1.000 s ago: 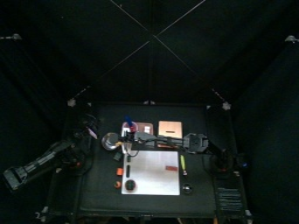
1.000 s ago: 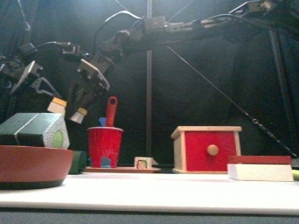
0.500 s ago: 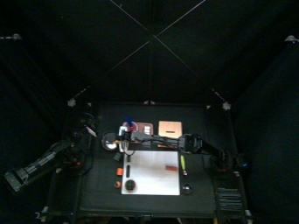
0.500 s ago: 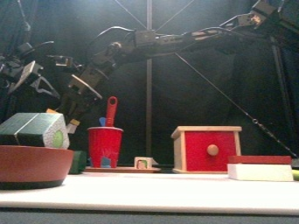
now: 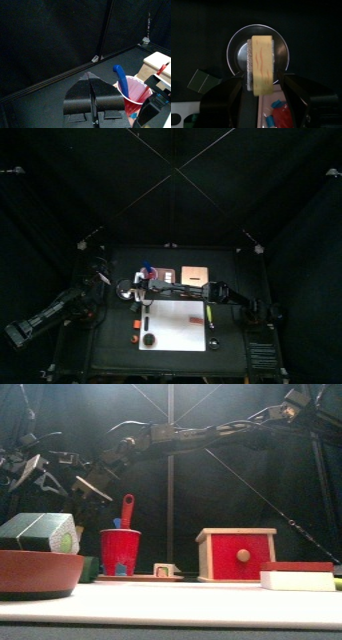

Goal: Place the egg into the metal bowl

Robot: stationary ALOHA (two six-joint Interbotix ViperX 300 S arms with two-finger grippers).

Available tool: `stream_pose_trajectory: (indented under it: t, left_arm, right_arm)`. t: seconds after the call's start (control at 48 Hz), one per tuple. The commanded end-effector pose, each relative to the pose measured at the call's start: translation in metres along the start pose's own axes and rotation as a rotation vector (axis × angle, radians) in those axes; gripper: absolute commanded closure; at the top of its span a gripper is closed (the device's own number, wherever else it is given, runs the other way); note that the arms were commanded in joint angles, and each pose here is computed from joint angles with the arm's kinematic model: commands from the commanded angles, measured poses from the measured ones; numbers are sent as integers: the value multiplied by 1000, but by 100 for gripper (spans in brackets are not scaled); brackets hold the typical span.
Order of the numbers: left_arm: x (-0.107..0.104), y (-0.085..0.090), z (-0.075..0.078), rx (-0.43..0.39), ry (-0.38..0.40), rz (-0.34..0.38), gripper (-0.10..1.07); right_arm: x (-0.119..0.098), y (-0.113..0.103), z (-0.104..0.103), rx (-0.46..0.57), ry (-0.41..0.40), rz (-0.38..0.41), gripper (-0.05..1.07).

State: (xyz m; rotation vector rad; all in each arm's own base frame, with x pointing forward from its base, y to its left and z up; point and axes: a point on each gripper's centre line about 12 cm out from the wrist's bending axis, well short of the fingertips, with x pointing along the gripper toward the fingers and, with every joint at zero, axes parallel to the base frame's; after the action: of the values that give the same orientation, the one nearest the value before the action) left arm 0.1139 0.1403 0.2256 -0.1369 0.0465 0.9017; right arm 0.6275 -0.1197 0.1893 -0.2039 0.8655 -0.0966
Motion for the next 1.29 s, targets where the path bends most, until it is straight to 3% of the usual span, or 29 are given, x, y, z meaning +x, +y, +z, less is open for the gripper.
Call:
stream_pose_trajectory:
  t: [0.0, 0.354, 0.542, 0.771, 1.062, 1.271]
  left_arm:
    - [1, 1, 5, -1, -16, 5, 97]
    - [1, 1, 4, 1, -11, 5, 97]
    - [1, 1, 4, 1, -11, 5, 97]
    - [1, 1, 5, 2, -14, 5, 97]
    - [1, -2, 7, 6, -22, -10, 97]
    - [2, -15, 11, 22, -30, -80, 97]
  right_arm:
    - [-22, -12, 20, 12, -71, -24, 12]
    - [-27, -9, 20, 12, -53, -15, 10]
    - [-57, 7, 27, 46, -5, 67, 11]
    - [-103, 24, 33, 75, -13, 145, 11]
    - [-150, 33, 2, 143, 23, 197, 11]
    - [-182, 44, -29, 189, -23, 210, 11]
